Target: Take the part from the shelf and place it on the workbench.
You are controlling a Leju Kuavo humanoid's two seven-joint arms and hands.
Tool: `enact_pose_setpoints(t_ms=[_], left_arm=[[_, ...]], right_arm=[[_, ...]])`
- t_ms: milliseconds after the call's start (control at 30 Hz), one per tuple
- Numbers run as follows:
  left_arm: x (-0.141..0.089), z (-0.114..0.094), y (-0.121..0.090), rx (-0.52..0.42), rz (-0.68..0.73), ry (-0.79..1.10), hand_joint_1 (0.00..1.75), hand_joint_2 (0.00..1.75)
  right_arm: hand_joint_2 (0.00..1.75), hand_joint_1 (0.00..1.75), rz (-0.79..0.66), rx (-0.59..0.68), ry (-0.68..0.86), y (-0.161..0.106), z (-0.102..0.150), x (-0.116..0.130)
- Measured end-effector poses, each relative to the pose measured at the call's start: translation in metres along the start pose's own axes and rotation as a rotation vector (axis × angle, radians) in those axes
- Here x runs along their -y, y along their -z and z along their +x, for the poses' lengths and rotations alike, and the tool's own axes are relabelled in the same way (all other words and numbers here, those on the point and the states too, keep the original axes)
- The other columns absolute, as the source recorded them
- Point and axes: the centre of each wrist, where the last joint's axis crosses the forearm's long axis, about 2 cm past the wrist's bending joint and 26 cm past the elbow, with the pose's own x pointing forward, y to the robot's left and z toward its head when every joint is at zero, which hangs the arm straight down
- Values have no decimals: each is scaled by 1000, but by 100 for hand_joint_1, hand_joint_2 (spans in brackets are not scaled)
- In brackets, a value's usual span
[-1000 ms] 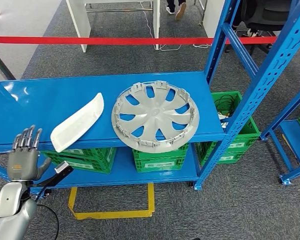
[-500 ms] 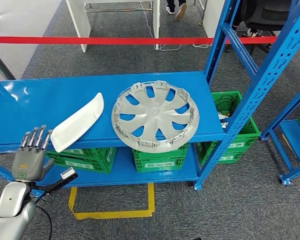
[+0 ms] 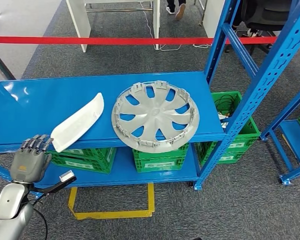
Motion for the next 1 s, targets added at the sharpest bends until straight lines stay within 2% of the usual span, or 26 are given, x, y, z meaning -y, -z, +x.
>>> enact_pose_setpoints(t_ms=[1000], left_arm=[[0, -11, -4, -30, -1, 3, 175, 175]], right_arm=[[0, 0, -12, -1, 4, 0, -1, 3]])
